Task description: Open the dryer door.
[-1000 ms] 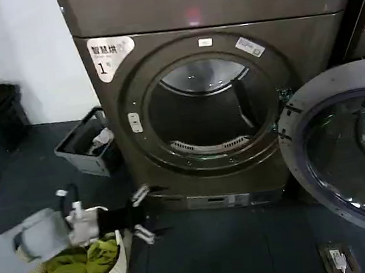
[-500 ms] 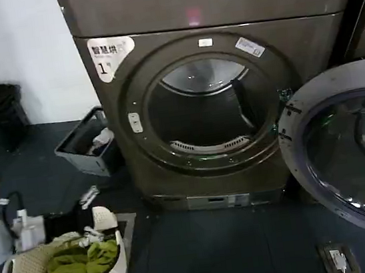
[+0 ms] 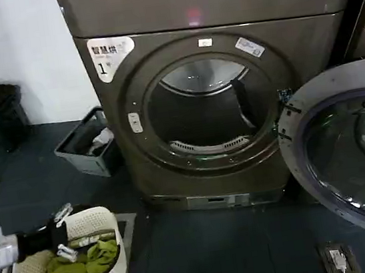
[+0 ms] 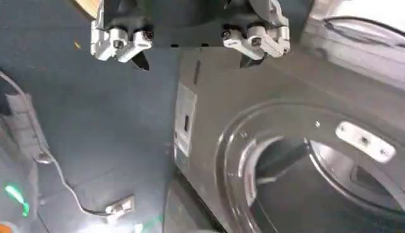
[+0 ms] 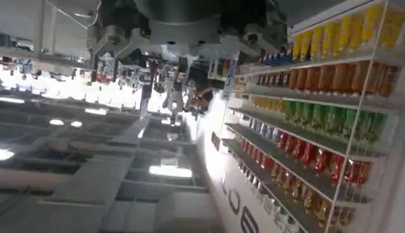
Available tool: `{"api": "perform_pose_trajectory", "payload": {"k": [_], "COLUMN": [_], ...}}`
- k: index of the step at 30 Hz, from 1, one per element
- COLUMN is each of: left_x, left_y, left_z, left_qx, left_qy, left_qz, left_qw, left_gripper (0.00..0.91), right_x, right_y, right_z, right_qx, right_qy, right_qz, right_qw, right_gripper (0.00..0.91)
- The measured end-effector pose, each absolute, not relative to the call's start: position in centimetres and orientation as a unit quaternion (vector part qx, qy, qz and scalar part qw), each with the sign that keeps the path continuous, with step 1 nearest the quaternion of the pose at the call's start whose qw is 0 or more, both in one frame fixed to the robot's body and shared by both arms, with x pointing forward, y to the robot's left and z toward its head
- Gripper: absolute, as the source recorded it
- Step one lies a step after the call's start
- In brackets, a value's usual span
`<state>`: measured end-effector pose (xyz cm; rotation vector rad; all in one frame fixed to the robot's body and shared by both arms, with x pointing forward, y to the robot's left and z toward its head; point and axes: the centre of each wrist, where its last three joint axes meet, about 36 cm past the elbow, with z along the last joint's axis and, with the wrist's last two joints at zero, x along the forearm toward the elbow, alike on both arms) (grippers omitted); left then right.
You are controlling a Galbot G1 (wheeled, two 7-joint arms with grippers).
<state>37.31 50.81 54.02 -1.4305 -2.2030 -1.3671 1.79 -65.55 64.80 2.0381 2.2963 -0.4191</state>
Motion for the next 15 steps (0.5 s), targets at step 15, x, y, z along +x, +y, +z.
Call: {"api": "perform_pose_trajectory", "payload": {"k": [15], "left_x": [35.0], "left_y": [55.5], "left_z": [54.0], "left_qx": [-0.473], "left_qy": [-0.713], "left_qz": [-0.489], "left_qw": [0.166], "left_gripper": [0.907], "right_x": [2.4], "right_y": [-65.8], "right_z": [64.5], "right_qx": [0.654], "right_qy": [0.745], "right_qz": [-0.13], "right_qw": [0.025], "right_gripper": [0.907]}}
